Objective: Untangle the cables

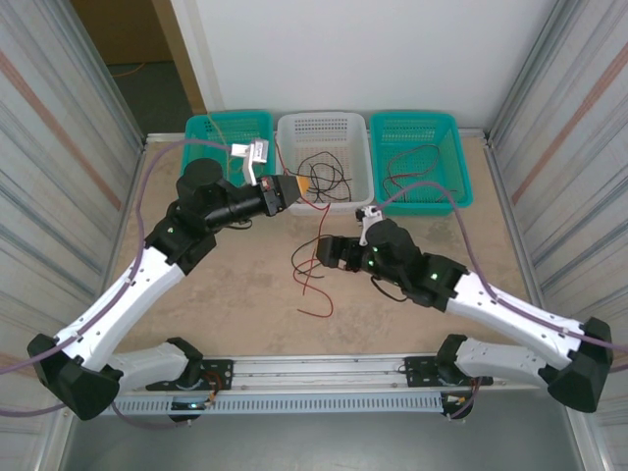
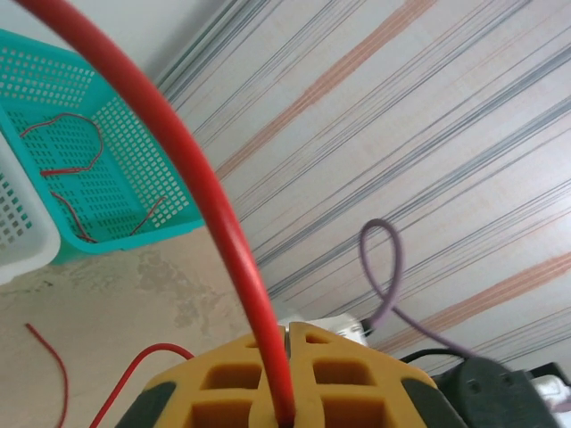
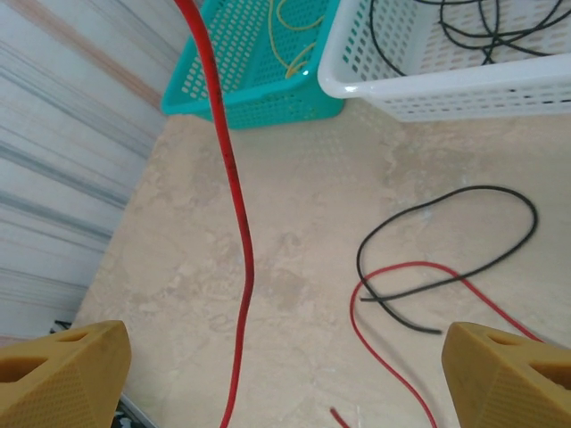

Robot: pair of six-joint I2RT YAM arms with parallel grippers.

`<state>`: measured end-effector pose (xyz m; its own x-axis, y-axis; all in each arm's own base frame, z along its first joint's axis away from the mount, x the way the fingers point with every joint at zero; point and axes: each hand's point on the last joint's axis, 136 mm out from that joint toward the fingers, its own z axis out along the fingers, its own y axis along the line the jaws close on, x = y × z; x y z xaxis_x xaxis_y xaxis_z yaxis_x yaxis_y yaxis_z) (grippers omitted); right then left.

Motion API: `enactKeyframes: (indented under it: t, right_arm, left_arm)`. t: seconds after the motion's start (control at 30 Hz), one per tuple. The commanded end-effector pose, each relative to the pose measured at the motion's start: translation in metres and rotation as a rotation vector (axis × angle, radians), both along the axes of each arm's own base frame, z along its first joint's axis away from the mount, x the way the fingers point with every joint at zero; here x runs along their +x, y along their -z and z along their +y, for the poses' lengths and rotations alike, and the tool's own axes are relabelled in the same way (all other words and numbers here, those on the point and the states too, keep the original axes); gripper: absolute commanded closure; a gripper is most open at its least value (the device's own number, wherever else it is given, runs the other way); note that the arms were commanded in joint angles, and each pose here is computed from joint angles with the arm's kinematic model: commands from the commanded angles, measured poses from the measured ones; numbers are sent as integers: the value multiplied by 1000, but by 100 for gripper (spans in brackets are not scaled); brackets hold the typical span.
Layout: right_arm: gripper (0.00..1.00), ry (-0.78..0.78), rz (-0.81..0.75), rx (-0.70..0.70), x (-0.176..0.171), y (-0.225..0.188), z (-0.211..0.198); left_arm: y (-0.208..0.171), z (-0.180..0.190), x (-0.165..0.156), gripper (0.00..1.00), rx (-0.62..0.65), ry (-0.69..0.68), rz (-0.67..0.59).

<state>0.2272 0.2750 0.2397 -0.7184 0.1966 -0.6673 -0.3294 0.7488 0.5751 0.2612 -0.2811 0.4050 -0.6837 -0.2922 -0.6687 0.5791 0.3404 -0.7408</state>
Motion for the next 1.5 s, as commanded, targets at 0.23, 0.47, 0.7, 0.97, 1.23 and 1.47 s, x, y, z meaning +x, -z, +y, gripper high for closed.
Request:
enactKeyframes:
  t: [0.23, 0.47, 0.7, 0.97, 1.23, 1.47]
  right_arm:
    - [30, -53, 23, 89, 29, -2, 36]
    - [69, -45, 36, 49, 30, 12, 36]
    - [100, 12, 47, -18, 26, 20, 11]
    - [100, 49, 17, -193, 4, 22, -30]
    - [100, 25, 1, -300, -14, 14, -47]
    - [100, 92, -56, -226, 2, -49, -67]
  left_arm:
    - [-21, 14, -5, 100, -110, -29, 19]
    - [-18, 22, 1, 100, -127, -44, 46]
    - [-5, 52, 20, 100, -72, -152, 91]
    - [47, 98, 41, 100, 171, -341, 203]
    - [65, 105, 46, 100, 211, -350, 232]
    - [75, 95, 41, 77, 220, -270, 214]
